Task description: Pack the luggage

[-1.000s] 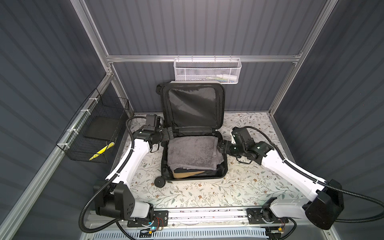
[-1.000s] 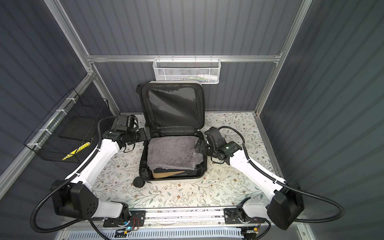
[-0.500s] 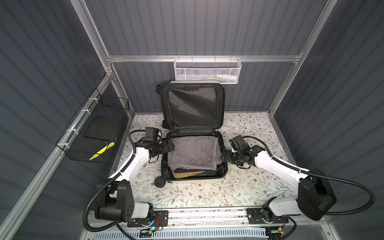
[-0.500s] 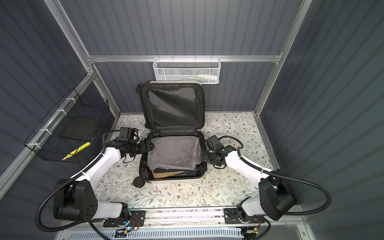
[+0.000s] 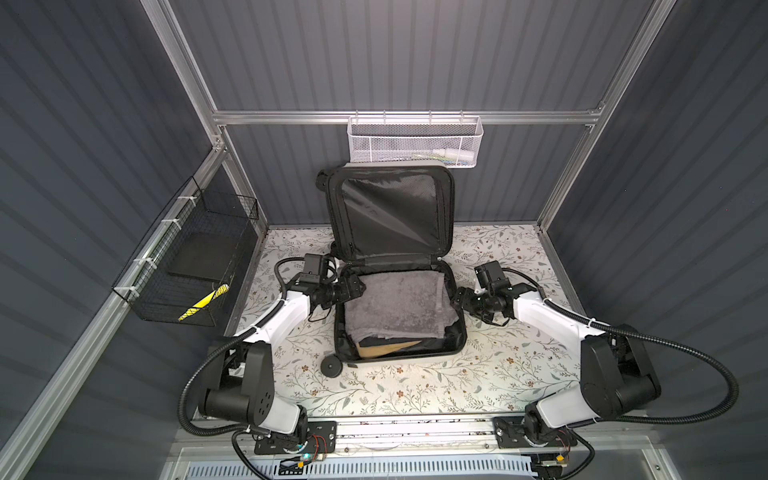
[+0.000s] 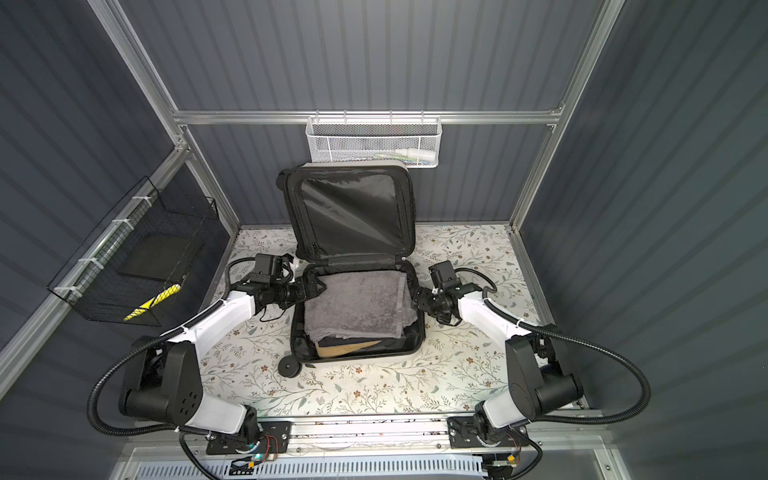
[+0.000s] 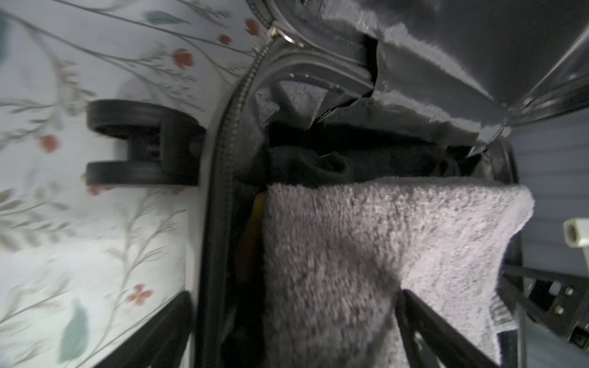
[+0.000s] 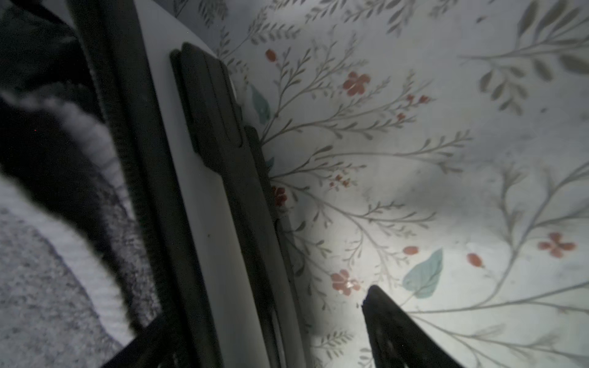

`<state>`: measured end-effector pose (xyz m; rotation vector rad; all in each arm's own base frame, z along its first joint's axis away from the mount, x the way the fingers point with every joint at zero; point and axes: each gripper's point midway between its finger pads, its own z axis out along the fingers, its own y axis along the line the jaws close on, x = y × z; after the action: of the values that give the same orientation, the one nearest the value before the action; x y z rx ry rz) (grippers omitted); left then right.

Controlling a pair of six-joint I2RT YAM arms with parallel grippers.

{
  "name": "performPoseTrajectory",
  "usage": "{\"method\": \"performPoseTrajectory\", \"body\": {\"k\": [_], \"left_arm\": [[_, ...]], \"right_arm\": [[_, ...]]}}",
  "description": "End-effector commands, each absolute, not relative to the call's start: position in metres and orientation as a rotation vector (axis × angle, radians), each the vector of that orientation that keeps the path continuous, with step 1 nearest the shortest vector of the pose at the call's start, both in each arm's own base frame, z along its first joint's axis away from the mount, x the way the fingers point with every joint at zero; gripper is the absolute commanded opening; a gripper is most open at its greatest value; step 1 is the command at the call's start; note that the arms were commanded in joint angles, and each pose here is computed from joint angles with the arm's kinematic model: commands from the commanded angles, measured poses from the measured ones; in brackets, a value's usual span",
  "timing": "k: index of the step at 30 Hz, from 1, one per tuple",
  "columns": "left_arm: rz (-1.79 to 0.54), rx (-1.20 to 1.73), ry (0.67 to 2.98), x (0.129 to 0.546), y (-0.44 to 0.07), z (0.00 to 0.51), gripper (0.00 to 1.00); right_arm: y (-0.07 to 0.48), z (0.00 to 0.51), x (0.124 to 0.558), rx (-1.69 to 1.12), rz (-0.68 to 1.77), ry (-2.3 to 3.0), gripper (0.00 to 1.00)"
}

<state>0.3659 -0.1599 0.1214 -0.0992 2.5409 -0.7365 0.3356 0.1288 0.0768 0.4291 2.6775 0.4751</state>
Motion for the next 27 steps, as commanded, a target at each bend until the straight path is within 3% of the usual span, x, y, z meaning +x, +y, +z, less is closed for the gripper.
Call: {"method": "performPoseTrajectory", "body": {"k": [1, 8, 14, 19, 27], "left_arm": [[-0.831, -0.033, 2.495, 0.377, -0.196, 0.137, 1.00], [-0.860, -0.002, 2.464, 0.399, -0.219, 0.150, 1.00], [-0.733, 0.040, 2.449, 0.391, -0.201, 0.171, 1.00], [-0.631, 0.060, 2.385, 0.383, -0.182, 0.207, 1.00], [-0.572, 0.075, 2.245, 0.400, -0.168, 0.275, 1.00]], "right_arm": [[0.086, 0.068, 0.342, 0.547, 0.303, 2.680, 0.81], [0.056, 0.086, 0.357, 0.635, 0.309, 2.633, 0.80], [0.067, 0.140, 0.353, 0.548, 0.440, 2.547, 0.82], [0.085, 0.178, 0.324, 0.451, 0.615, 2.484, 0.83], [0.132, 0.183, 0.248, 0.238, 0.855, 2.505, 0.81]]}}
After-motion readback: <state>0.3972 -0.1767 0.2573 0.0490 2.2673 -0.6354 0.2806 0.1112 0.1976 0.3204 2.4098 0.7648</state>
